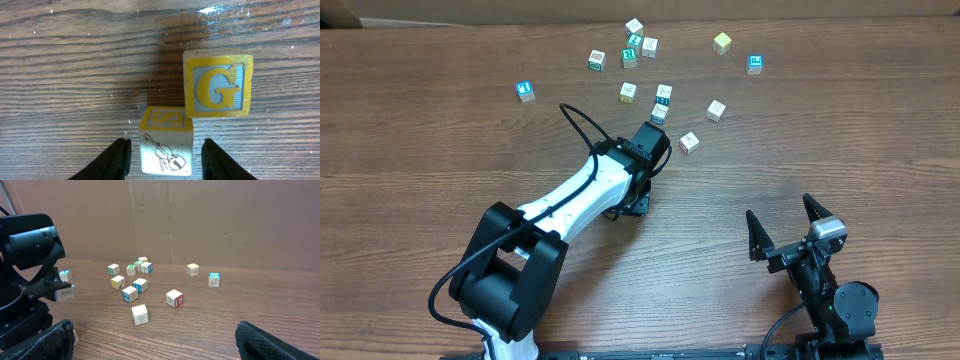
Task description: Form a circle
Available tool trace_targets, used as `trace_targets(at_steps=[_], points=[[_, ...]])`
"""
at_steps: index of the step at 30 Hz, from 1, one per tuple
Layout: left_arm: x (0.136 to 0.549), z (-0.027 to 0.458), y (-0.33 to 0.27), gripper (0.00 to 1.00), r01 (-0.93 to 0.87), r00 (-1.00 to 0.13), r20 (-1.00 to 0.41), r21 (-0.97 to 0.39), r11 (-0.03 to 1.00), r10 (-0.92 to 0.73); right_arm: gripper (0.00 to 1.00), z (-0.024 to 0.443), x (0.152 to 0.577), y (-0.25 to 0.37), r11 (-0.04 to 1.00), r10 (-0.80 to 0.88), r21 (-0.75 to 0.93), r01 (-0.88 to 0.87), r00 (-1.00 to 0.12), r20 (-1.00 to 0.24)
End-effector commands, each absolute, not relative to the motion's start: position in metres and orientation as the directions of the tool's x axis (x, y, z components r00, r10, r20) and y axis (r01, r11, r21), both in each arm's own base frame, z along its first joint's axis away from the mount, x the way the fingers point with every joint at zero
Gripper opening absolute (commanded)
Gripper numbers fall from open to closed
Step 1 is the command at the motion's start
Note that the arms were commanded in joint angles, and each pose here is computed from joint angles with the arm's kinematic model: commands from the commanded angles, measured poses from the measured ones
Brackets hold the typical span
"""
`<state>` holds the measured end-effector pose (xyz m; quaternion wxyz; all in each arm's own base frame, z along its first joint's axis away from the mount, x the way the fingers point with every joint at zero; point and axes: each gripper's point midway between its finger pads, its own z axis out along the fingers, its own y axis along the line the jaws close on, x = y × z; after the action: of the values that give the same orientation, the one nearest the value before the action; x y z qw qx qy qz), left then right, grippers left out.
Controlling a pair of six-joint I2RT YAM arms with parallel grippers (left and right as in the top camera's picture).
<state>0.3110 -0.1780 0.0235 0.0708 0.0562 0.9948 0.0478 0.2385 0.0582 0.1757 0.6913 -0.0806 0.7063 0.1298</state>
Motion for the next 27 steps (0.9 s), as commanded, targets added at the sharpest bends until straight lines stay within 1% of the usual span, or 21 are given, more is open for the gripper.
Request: trace_targets(at_steps=[1, 6, 7, 14, 19, 21, 27], points=[[0.3144, 0.0233, -0.176, 0.47, 0.103, -0.983, -0.143, 0.113, 0.988, 0.119, 1.0, 0.1741, 0.2383, 0.0592, 0.952, 0.065, 0.07, -0.297, -0.027, -0.998], [0.3142, 0.0232, -0.1764, 0.6, 0.103, -0.983, -0.141, 0.111, 0.989, 0.118, 1.0, 0.1741, 0.2383, 0.0592, 0.952, 0.065, 0.07, -0.297, -0.026, -0.998], [0.3142, 0.0232, -0.1764, 0.6, 0.103, -0.983, -0.141, 0.111, 0.989, 0.118, 1.0, 0.1741, 0.2383, 0.0592, 0.952, 0.065, 0.07, -0.297, -0.026, -0.998], [0.3135, 0.0229, -0.1768, 0.49, 0.1, -0.984, -0.139, 0.107, 0.989, 0.114, 1.0, 0.1741, 0.2383, 0.0592, 0.952, 0.065, 0.07, -0.297, -0.026, -0.998], [0.3112, 0.0222, -0.1797, 0.45, 0.099, -0.986, -0.128, 0.088, 0.991, 0.109, 1.0, 0.1741, 0.2383, 0.0592, 0.952, 0.065, 0.07, -0.297, -0.026, -0.998], [0.3104, 0.022, -0.181, 0.39, 0.099, -0.986, -0.124, 0.08, 0.992, 0.109, 1.0, 0.1741, 0.2383, 0.0592, 0.952, 0.065, 0.07, -0.297, -0.026, -0.998], [0.3097, 0.0219, -0.1804, 0.35, 0.077, -0.989, -0.123, 0.08, 0.994, 0.086, 1.0, 0.1741, 0.2383, 0.0593, 0.952, 0.065, 0.07, -0.298, -0.026, -0.998]])
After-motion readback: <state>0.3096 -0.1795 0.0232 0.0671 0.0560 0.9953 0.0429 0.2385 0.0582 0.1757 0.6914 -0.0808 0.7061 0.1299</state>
